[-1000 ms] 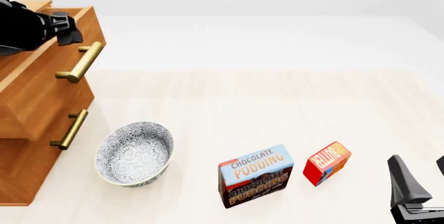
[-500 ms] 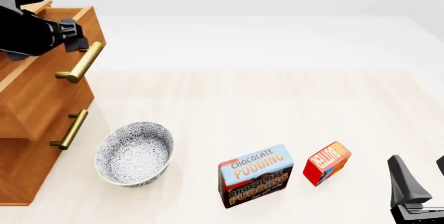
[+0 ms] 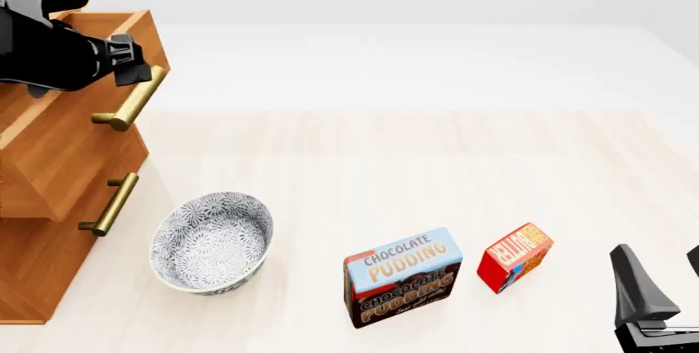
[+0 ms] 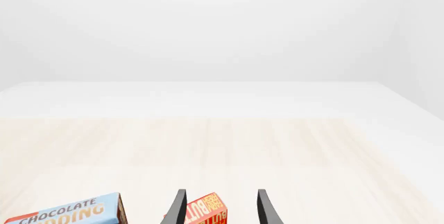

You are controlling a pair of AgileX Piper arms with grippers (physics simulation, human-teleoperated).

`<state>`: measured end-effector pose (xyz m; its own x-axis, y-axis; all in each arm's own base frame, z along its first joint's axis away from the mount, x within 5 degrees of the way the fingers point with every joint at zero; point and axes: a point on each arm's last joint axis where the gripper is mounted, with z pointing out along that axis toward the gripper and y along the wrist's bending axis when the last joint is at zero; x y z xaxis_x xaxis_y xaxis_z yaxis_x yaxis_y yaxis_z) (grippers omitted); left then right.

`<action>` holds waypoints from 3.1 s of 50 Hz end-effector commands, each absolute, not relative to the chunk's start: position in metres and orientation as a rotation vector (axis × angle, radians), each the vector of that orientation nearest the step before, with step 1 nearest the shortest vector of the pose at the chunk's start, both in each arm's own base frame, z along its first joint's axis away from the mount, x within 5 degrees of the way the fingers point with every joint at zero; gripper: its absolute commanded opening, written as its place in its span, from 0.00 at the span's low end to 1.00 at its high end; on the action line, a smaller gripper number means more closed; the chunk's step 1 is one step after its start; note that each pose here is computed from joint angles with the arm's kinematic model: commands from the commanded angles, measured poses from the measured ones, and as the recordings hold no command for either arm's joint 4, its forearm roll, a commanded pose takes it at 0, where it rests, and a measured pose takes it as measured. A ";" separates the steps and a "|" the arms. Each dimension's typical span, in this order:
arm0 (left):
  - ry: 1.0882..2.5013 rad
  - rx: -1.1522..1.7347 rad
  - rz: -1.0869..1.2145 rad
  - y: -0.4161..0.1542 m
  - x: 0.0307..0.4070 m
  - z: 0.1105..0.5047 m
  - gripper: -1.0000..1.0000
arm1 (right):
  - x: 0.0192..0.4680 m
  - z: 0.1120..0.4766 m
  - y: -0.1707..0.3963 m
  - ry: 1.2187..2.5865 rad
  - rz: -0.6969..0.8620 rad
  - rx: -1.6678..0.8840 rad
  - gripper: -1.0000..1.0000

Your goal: Put the butter at the back in the top drawer of the cabinet and close it.

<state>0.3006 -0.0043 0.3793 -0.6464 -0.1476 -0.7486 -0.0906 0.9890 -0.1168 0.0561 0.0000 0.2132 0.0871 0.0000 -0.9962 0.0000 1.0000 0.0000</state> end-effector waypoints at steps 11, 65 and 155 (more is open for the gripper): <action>2.300 -0.134 -0.120 -0.018 0.305 0.369 1.00 | 0.056 0.213 0.000 1.484 0.000 0.000 1.00; 2.326 -0.057 -0.248 -0.068 0.304 0.351 1.00 | 0.056 0.213 0.000 1.484 0.000 0.000 1.00; 2.325 0.088 -0.359 -0.122 0.298 0.359 1.00 | 0.056 0.213 0.000 1.484 0.000 0.000 1.00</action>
